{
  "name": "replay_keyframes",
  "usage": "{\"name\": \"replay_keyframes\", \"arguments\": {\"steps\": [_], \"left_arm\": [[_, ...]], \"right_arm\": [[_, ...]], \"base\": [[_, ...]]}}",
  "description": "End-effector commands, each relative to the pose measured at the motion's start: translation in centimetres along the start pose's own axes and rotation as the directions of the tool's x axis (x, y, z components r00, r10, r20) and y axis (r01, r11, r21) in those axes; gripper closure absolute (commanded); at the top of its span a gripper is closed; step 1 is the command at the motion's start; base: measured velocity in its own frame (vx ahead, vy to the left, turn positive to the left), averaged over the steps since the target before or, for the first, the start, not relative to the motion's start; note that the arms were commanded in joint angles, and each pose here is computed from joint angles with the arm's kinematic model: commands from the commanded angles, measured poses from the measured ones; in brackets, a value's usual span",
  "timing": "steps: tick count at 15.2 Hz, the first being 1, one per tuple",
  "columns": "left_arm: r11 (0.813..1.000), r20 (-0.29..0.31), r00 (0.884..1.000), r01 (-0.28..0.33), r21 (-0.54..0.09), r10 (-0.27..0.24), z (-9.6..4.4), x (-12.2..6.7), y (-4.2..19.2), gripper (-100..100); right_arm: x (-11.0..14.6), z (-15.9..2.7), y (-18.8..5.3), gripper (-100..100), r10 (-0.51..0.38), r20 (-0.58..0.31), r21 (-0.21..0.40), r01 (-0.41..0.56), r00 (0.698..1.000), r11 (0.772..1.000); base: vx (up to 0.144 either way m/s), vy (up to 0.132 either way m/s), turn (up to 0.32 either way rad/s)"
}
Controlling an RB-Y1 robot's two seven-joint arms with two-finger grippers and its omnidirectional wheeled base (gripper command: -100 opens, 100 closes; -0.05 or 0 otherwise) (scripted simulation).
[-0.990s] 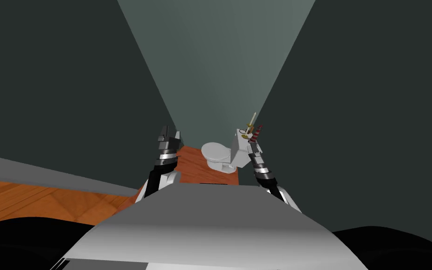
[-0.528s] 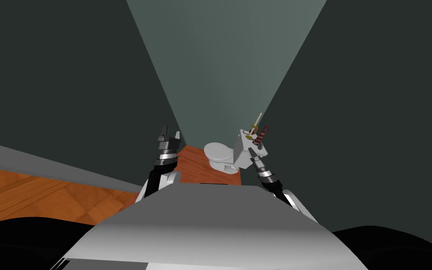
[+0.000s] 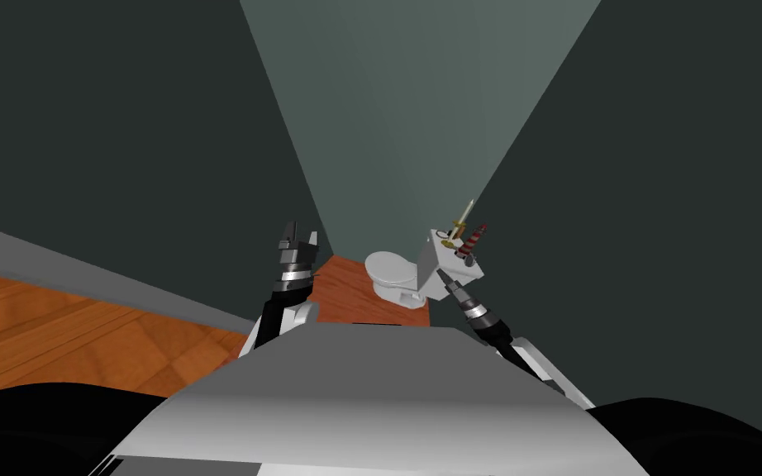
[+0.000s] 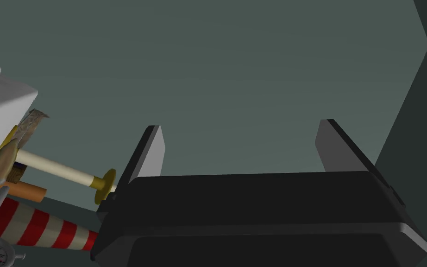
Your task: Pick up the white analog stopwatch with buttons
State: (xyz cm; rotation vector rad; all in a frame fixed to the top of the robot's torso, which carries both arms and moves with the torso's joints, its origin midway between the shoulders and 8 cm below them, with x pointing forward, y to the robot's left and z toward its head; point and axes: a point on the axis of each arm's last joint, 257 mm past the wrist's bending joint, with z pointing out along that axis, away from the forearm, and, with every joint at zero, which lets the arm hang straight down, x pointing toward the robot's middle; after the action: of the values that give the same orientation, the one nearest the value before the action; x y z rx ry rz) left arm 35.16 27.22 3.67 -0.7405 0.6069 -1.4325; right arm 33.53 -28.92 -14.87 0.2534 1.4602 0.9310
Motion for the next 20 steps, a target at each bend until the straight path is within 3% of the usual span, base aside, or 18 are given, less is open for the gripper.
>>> {"name": "replay_keyframes", "arguments": {"steps": [1, 6, 7, 9, 10, 12, 13, 15, 16, 18, 19, 20], "left_arm": [[1.0, 0.0, 1.0, 0.0, 0.0, 0.0, 0.0, 0.0, 0.0, 0], [1.0, 0.0, 1.0, 0.0, 0.0, 0.0, 0.0, 0.0, 0.0, 0], [1.0, 0.0, 1.0, 0.0, 0.0, 0.0, 0.0, 0.0, 0.0, 0], [1.0, 0.0, 1.0, 0.0, 0.0, 0.0, 0.0, 0.0, 0.0, 0], [1.0, 0.0, 1.0, 0.0, 0.0, 0.0, 0.0, 0.0, 0.0, 0], [1.0, 0.0, 1.0, 0.0, 0.0, 0.0, 0.0, 0.0, 0.0, 0], [1.0, 0.0, 1.0, 0.0, 0.0, 0.0, 0.0, 0.0, 0.0, 0], [1.0, 0.0, 1.0, 0.0, 0.0, 0.0, 0.0, 0.0, 0.0, 0], [1.0, 0.0, 1.0, 0.0, 0.0, 0.0, 0.0, 0.0, 0.0, 0], [1.0, 0.0, 1.0, 0.0, 0.0, 0.0, 0.0, 0.0, 0.0, 0], [1.0, 0.0, 1.0, 0.0, 0.0, 0.0, 0.0, 0.0, 0.0, 0], [1.0, 0.0, 1.0, 0.0, 0.0, 0.0, 0.0, 0.0, 0.0, 0]], "right_arm": [[0.6, -1.4, -2.0, -100, -0.059, -0.067, 0.035, 0.061, 0.996, 0.998], [0.9, -2.7, -3.6, -100, -0.135, -0.169, 0.046, 0.144, 0.976, 0.988], [1.2, -4.0, -5.3, -100, -0.175, -0.222, 0.07, 0.194, 0.959, 0.978], [1.1, -4.0, -5.4, -100, -0.191, -0.246, 0.058, 0.211, 0.95, 0.976], [1.2, -5.5, -7.1, -100, -0.225, -0.297, 0.079, 0.259, 0.928, 0.963], [1.1, -5.4, -7.1, -100, -0.243, -0.324, 0.064, 0.278, 0.914, 0.958], [1.1, -7.0, -8.8, -100, -0.275, -0.376, 0.08, 0.326, 0.885, 0.942], [1.0, -6.9, -8.8, -100, -0.291, -0.4, 0.064, 0.343, 0.869, 0.937], [0.8, -8.5, -10.5, -100, -0.318, -0.452, 0.075, 0.391, 0.833, 0.917], [0.6, -8.4, -10.5, -100, -0.334, -0.473, 0.058, 0.406, 0.815, 0.912], [0.3, -10.1, -12.1, -100, -0.356, -0.525, 0.063, 0.453, 0.773, 0.889], [0.1, -10.0, -12.1, -100, -0.366, -0.538, 0.05, 0.463, 0.759, 0.885]], "base": [[0.001, 0.084, 0.08], [0.013, 0.075, 0.062], [0.013, 0.088, 0.098], [0.011, 0.082, 0.05], [0.008, 0.076, 0.069], [0.016, 0.067, 0.055], [0.011, 0.069, 0.092], [0.017, 0.065, 0.048], [0.016, 0.069, 0.056], [0.007, 0.057, 0.05], [0.007, 0.057, 0.083], [0.011, 0.061, 0.067]]}}
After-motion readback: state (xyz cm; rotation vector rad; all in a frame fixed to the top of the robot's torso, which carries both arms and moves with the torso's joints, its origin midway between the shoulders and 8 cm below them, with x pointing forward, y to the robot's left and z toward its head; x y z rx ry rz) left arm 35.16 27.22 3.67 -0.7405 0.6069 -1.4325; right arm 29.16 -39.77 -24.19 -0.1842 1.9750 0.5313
